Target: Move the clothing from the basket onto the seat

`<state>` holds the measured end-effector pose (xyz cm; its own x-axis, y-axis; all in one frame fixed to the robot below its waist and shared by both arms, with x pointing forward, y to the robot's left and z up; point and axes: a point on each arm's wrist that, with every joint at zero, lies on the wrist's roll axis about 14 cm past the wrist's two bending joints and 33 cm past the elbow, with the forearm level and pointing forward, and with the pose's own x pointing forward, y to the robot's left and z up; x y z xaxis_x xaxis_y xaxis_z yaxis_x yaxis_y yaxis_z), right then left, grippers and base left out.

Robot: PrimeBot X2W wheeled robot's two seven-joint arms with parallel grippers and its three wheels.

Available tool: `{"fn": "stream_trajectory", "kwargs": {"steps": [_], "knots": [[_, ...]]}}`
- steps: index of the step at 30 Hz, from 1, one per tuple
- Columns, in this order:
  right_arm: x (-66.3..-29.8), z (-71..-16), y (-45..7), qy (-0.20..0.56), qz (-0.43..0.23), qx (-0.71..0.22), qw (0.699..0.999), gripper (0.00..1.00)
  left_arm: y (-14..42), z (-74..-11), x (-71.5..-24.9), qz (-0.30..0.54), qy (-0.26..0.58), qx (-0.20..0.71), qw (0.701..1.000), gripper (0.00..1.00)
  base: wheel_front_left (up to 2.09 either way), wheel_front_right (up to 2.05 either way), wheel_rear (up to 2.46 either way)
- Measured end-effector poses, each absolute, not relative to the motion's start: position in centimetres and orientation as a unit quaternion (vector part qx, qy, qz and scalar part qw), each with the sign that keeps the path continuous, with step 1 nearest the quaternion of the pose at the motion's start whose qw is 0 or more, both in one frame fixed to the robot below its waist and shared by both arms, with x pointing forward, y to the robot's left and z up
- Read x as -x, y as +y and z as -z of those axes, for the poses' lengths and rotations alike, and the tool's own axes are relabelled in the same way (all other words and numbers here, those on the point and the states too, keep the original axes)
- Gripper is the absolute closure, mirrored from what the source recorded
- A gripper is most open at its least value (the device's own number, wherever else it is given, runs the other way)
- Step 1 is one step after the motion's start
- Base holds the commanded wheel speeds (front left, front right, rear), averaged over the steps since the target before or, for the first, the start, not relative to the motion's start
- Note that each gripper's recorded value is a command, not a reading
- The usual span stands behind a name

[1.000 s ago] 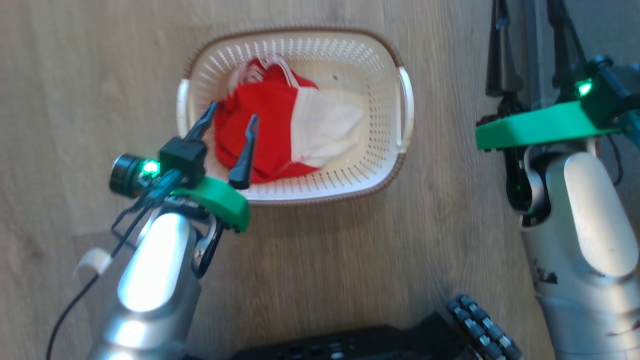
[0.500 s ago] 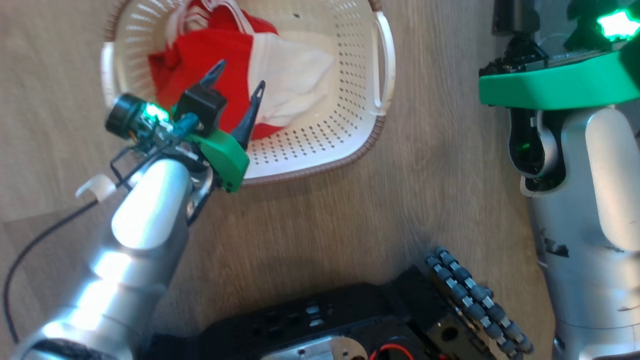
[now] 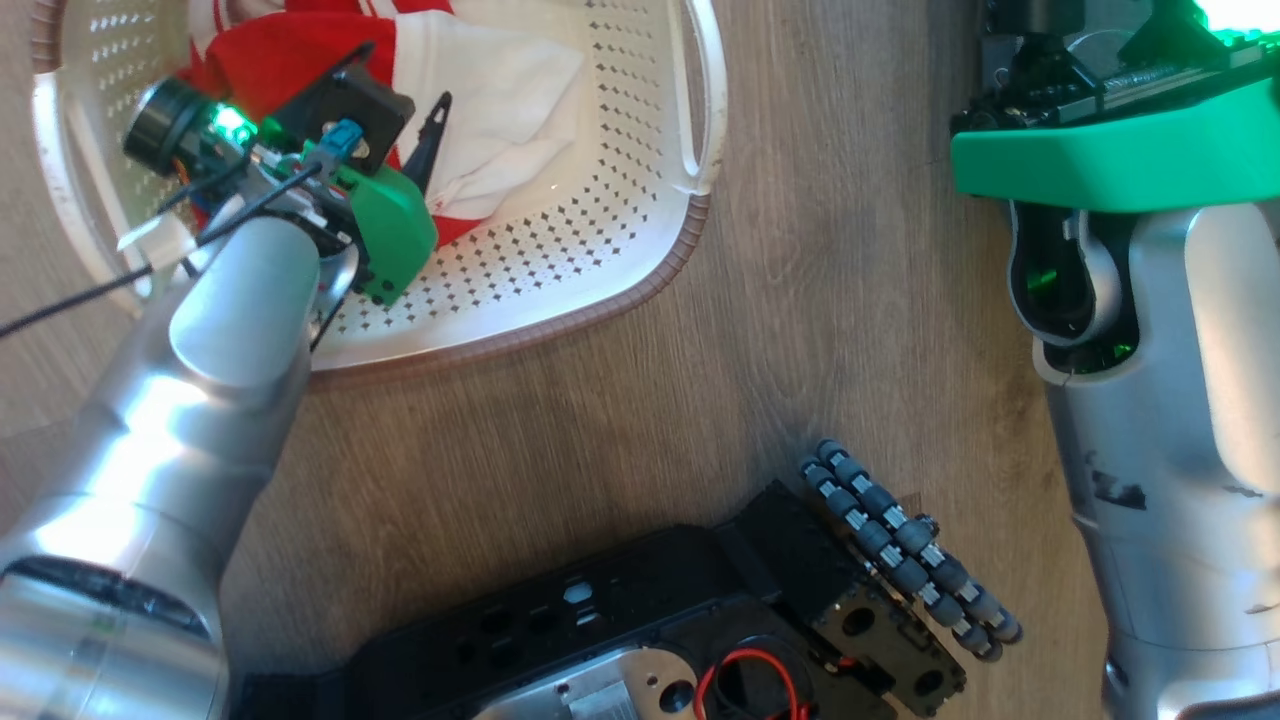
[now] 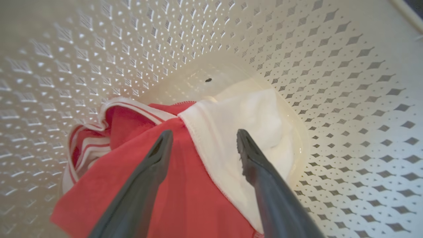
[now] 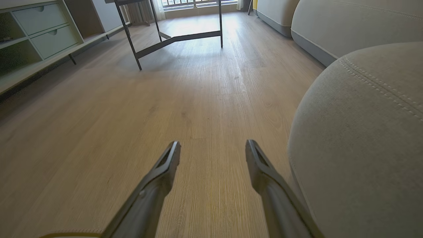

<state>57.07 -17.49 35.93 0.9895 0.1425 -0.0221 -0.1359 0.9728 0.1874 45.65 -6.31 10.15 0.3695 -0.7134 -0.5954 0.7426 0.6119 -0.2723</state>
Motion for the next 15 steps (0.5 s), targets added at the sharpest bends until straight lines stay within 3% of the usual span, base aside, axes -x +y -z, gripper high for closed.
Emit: {"fn": "stream_trajectory", "kwargs": {"steps": [15], "knots": [[-55.9, -35.1, -19.0, 0.037, -0.045, -0.110, 0.992, 0.00, -6.9, -8.3, -47.0, 0.479, 0.347, -0.124, 0.797, 0.00, 0.00, 0.00, 0.00]]}}
